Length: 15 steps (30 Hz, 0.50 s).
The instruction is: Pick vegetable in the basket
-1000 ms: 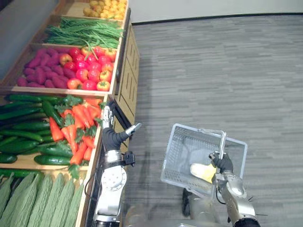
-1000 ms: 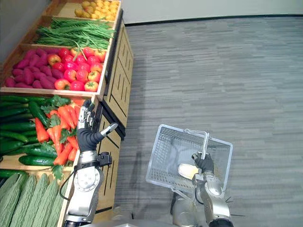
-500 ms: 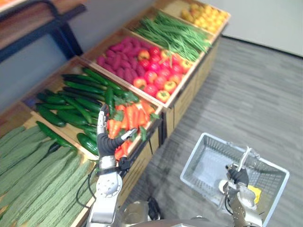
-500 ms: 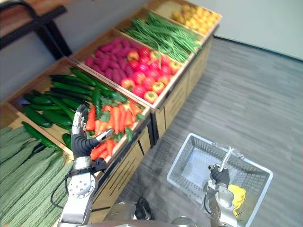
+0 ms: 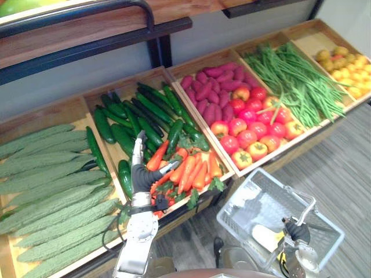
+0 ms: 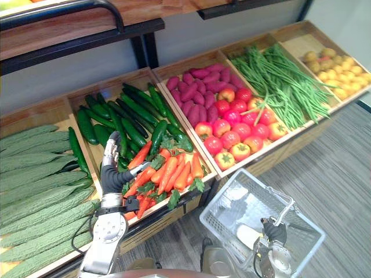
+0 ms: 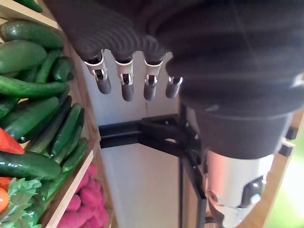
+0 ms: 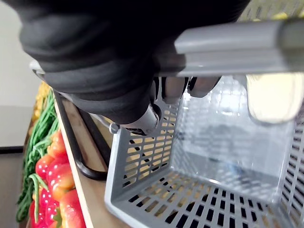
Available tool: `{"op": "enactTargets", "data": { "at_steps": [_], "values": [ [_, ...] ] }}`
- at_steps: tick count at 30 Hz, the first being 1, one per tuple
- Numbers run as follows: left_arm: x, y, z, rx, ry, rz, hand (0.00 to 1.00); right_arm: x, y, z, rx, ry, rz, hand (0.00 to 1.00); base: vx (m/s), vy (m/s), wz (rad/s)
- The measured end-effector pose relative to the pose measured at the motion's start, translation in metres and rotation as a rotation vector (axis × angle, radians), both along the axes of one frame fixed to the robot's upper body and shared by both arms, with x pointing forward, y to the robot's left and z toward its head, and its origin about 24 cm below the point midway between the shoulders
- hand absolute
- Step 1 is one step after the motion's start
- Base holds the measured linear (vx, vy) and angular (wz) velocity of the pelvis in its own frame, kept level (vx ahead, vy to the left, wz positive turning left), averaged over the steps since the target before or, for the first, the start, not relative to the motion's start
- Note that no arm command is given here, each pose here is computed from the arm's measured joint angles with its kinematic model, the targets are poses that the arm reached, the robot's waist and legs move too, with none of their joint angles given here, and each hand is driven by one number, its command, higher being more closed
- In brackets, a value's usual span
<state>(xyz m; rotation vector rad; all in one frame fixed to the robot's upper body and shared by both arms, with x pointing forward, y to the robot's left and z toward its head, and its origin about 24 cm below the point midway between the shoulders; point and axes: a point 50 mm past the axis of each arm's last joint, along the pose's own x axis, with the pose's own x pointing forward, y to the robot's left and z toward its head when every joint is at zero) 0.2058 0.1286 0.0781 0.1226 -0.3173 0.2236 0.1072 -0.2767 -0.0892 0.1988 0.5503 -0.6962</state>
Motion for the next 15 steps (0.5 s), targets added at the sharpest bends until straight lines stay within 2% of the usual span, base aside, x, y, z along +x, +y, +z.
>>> {"op": "enactTargets", "data": {
  "at_steps": [3, 9, 15],
  "values": [
    [-0.001, 0.003, -0.002, 0.028, 0.009, -0.006, 0.0, -0.01, 0.004, -0.012, 0.041, 0.051, -0.025, 1.0, -0.07, 0.032, 0.38],
    [0.001, 0.003, -0.022, 0.195, 0.111, -0.078, 0.0, -0.015, 0.016, -0.026, 0.107, 0.093, -0.023, 1.0, -0.1, 0.024, 0.09],
    [0.02, -0.008, -0.042, 0.451, 0.208, -0.186, 0.0, -0.004, 0.02, -0.024, 0.099, 0.08, 0.045, 1.0, -0.02, 0.001, 0.0]
  ]
}}
